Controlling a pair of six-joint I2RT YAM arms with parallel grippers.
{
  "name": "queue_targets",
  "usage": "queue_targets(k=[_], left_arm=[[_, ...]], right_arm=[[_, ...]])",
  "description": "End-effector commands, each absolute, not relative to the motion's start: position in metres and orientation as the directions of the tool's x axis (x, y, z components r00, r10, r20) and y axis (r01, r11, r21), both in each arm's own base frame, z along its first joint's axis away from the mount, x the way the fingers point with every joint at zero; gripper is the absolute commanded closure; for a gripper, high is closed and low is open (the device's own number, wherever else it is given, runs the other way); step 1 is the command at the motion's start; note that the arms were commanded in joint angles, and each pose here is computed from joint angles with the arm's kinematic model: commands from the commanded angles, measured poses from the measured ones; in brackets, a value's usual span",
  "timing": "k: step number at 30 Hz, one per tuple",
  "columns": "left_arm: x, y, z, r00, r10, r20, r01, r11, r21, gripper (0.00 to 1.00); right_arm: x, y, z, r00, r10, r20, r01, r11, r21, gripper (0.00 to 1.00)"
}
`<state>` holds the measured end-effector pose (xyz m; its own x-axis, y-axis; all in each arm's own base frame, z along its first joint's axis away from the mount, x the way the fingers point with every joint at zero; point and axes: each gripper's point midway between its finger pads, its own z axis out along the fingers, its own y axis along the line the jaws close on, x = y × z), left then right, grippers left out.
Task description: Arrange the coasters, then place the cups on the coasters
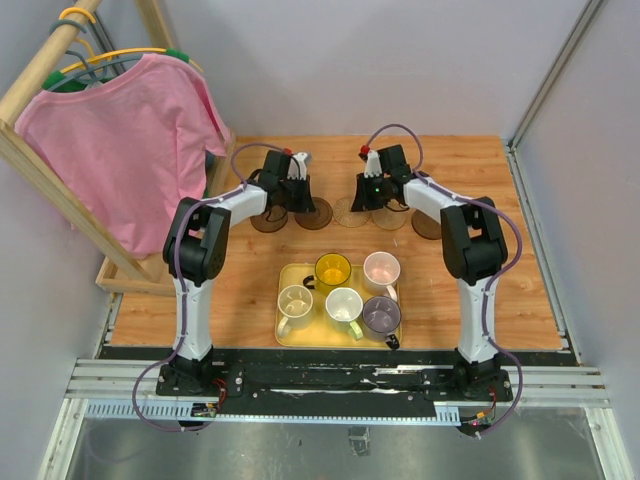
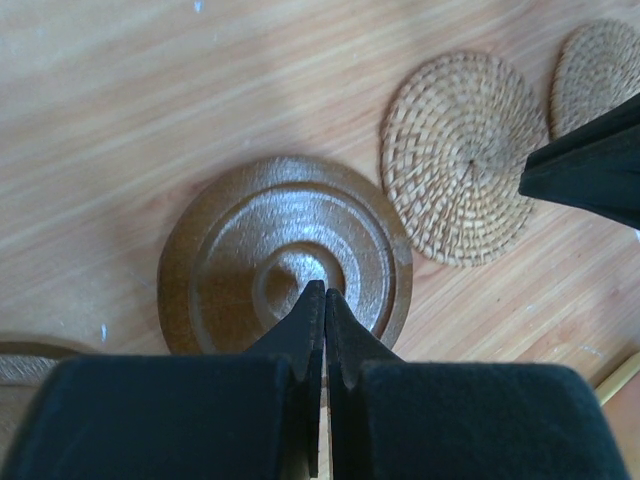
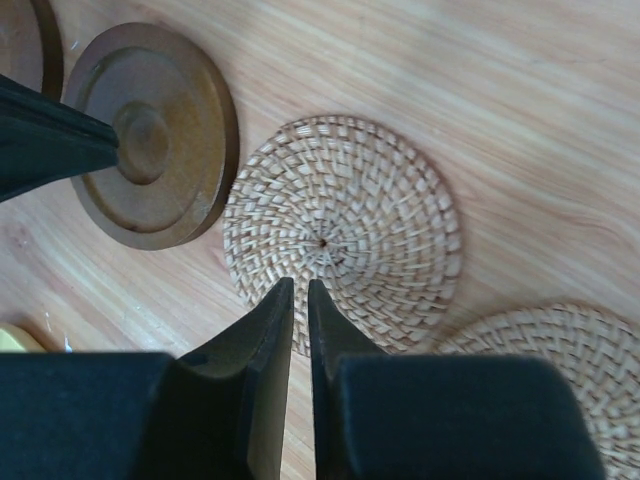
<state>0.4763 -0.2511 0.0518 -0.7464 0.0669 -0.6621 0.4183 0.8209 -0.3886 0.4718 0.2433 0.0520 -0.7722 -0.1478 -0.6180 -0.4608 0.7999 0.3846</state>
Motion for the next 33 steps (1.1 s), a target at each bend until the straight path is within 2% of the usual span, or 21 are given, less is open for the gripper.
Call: queue_targets(k=[1, 19, 33], left_arm=[[0.461, -0.246, 0.032, -0.779, 0.092, -0.620, 0.405, 0.828, -0.387, 0.99], [0.443, -0.235, 0.017, -0.806, 0.118, -0.580, 0.376, 0.858, -0.349, 1.00], [0.452, -0.239, 0.021, -0.794, 0.114, -0.597, 0.385, 0.854, -0.349, 1.00]], right_arm=[[0.466, 0.258, 0.052, -0.762, -0.185, -0.620, -0.507, 0.766, 0.395, 0.87], [0.438, 0.236, 0.010, -0.821, -0.219, -0.528, -0.444, 0.826, 0.348, 0.86], [0.430, 0.225, 0.018, -0.820, -0.217, -0.530, -0.428, 0.847, 0.315, 0.87]])
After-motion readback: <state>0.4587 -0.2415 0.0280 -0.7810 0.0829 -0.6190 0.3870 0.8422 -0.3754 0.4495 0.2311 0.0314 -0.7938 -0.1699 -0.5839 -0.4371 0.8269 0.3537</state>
